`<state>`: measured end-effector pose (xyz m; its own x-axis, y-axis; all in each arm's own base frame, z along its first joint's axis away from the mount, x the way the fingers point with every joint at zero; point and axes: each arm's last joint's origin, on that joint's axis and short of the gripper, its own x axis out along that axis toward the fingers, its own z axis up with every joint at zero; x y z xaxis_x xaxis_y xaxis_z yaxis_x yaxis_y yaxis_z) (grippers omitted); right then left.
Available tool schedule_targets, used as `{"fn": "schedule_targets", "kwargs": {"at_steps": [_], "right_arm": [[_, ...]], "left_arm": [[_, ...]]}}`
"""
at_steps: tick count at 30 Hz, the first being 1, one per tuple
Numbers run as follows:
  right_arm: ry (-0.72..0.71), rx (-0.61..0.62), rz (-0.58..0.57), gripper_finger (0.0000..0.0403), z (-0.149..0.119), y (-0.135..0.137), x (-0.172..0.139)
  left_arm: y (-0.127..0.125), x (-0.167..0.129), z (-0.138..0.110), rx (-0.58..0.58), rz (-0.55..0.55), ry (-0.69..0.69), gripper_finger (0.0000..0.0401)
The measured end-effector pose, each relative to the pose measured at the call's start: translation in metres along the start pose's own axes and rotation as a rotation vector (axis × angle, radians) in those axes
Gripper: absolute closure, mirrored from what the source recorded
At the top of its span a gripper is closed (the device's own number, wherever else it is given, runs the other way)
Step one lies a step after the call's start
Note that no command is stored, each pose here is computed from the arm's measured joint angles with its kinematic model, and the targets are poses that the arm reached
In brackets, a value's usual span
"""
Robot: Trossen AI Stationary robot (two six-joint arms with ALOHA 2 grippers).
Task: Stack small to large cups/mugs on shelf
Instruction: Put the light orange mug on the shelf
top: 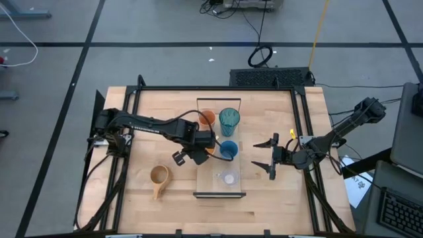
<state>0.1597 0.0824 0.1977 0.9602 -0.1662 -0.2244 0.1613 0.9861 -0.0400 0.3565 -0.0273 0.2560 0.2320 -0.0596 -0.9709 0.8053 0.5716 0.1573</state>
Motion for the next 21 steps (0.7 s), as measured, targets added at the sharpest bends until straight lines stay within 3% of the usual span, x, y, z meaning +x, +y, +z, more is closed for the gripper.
{"fn": "schedule_targets", "kwargs": {"at_steps": [4,14,21], "right_arm": [[0.000,0.000,0.000,0.0092,0.0001,0.0000,0.0000],[0.000,-0.003,0.000,0.0092,0.0000,0.0000,0.0000],[0.000,-0.003,0.000,0.0092,0.0001,0.0000,0.0000]], "left_arm": [[0.0007,-0.0011,-0.0002,-0.014,0.010,-0.007,0.0388],[0.0019,-0.0010,-0.0015,-0.062,0.066,0.053,0.0322],[0.0018,-0.0030,-0.0017,-0.110,0.081,0.056,0.0314]]}}
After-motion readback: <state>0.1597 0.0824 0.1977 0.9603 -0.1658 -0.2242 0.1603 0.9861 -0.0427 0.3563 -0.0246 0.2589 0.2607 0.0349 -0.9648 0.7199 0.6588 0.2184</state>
